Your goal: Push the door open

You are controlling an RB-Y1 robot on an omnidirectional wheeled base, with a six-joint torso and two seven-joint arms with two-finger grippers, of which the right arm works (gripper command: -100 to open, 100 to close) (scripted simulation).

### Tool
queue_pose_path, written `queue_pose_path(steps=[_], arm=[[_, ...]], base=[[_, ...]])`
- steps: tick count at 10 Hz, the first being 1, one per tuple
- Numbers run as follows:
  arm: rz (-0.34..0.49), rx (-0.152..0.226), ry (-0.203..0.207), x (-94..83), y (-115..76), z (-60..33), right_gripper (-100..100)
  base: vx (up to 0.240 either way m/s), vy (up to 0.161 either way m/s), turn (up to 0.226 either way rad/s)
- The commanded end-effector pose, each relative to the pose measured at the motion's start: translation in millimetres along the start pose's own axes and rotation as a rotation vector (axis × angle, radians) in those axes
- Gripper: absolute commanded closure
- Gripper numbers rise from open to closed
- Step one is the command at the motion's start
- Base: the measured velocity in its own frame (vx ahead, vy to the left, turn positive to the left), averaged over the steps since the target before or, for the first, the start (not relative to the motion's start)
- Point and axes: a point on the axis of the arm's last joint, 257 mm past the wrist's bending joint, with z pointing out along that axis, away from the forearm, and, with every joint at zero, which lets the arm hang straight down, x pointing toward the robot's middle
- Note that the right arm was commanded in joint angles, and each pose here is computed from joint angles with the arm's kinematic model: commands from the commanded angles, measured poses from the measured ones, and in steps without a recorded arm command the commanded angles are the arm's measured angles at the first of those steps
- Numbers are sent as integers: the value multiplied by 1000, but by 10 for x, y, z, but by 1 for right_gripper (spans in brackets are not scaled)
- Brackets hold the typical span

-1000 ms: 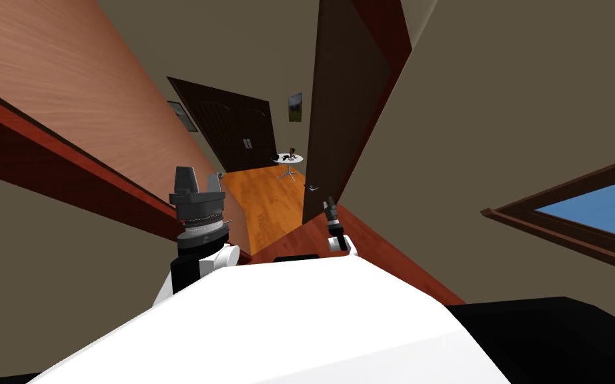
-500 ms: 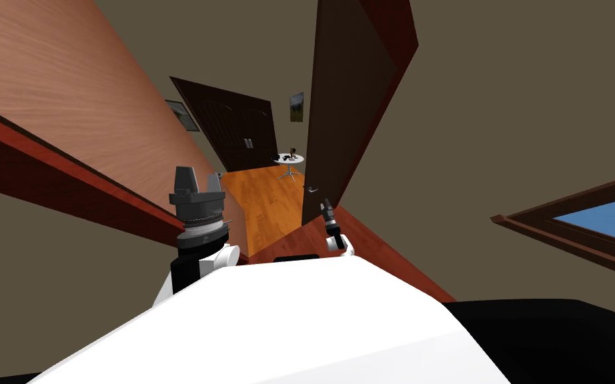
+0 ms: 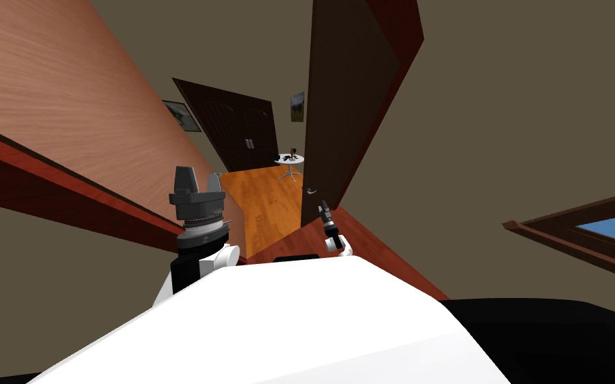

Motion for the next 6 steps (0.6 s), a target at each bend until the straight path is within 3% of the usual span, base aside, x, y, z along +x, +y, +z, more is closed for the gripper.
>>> queue_pose_path(steps=[1,6], arm=[[3,13,5,19,-76,-9,-100],[19,78,47,159,-415,-32,-100]], base=[[38,-43,22],[52,-67,41]])
